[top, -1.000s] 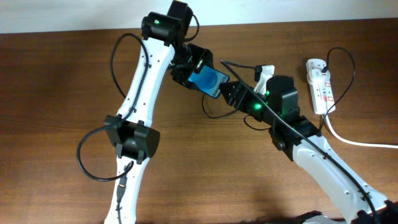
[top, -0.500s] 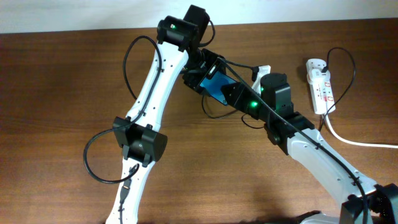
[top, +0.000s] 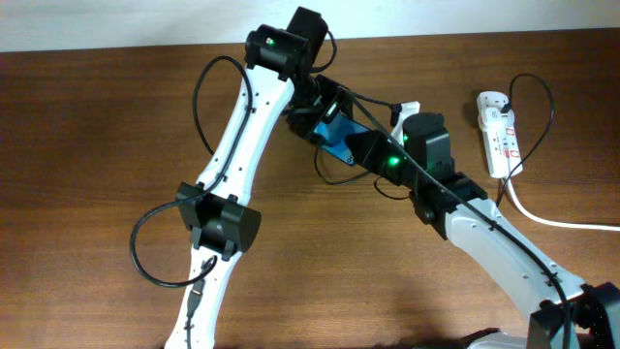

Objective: Plug charger to phone and switch on socket

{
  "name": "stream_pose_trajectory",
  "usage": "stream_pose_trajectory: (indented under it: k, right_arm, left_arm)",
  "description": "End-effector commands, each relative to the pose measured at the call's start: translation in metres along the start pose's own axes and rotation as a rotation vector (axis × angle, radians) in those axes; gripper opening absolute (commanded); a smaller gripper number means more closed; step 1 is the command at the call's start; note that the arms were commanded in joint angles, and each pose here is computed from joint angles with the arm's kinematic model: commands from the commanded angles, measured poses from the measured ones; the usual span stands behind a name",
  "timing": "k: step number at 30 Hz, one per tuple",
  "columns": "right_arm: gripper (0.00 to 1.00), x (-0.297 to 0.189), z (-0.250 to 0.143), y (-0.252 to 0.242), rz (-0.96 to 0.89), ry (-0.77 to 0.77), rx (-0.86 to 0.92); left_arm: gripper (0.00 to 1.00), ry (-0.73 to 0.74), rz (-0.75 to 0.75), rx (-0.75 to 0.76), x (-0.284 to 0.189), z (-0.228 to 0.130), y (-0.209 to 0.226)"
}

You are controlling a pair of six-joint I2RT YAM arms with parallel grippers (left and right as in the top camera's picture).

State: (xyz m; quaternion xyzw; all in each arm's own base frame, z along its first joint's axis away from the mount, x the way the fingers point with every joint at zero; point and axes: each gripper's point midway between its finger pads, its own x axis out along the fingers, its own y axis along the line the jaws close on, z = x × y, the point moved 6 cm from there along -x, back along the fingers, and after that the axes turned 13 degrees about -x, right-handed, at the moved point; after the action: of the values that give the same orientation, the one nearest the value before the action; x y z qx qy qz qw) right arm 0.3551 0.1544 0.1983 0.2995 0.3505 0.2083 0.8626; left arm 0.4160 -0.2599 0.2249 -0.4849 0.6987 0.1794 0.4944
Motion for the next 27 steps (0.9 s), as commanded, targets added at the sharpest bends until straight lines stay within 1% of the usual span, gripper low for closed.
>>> stream_pose_trajectory:
  k: [1, 3, 4, 7, 10, 11, 12, 13, 14, 17, 19, 21, 24, 27]
  right_arm:
    - [0.04, -0.005, 0.014, 0.008, 0.02, -0.053, -0.029]
    - [0.04, -0.015, 0.024, 0.004, 0.017, -0.086, -0.021]
    - [0.04, -0.02, 0.028, 0.002, 0.009, -0.095, -0.015]
    - [0.04, -0.042, 0.038, -0.005, -0.022, -0.13, 0.006]
    - [0.04, -0.073, 0.052, -0.006, -0.042, -0.193, 0.021]
    - [0.04, -0.083, 0.056, -0.007, -0.046, -0.215, 0.026]
    - [0.04, -0.094, 0.06, -0.005, -0.04, -0.239, 0.031]
    - [0.04, -0.106, 0.064, -0.004, -0.038, -0.268, 0.071]
    - [0.04, -0.114, 0.067, -0.002, -0.028, -0.288, 0.073]
    - [0.04, -0.132, 0.07, 0.0, -0.022, -0.324, 0.098]
    - [0.04, -0.14, 0.074, -0.004, -0.01, -0.337, 0.147]
    - [0.04, -0.145, 0.08, -0.003, 0.036, -0.343, 0.153]
    - [0.04, -0.151, 0.09, 0.01, 0.13, -0.38, 0.131]
    - [0.04, -0.152, 0.095, 0.013, 0.159, -0.399, 0.168]
  left_arm:
    - [0.99, 0.006, -0.028, 0.014, -0.01, -0.008, -0.001]
    - [0.99, 0.006, -0.029, 0.031, -0.01, -0.008, -0.001]
    - [0.99, 0.005, -0.034, 0.078, -0.01, -0.008, -0.003]
    - [0.99, -0.006, -0.073, 0.32, -0.011, -0.008, -0.01]
    - [0.99, -0.018, -0.093, 0.517, -0.011, -0.008, -0.014]
    - [0.99, 0.009, -0.131, 0.621, -0.012, -0.012, -0.019]
    - [0.99, 0.078, -0.2, 0.75, -0.015, -0.021, -0.026]
    - [0.99, 0.174, -0.3, 0.908, -0.021, -0.032, -0.032]
    - [0.99, 0.219, -0.35, 0.962, -0.026, -0.035, -0.034]
    - [0.99, 0.362, -0.496, 0.996, -0.046, -0.038, -0.042]
    - [0.99, 0.541, -0.697, 1.112, -0.076, -0.043, -0.046]
    - [0.99, 0.624, -0.798, 1.165, -0.094, -0.041, -0.046]
    - [0.99, 0.636, -0.837, 1.172, -0.104, -0.032, -0.046]
    - [0.99, 0.697, -0.882, 1.197, -0.113, -0.034, -0.044]
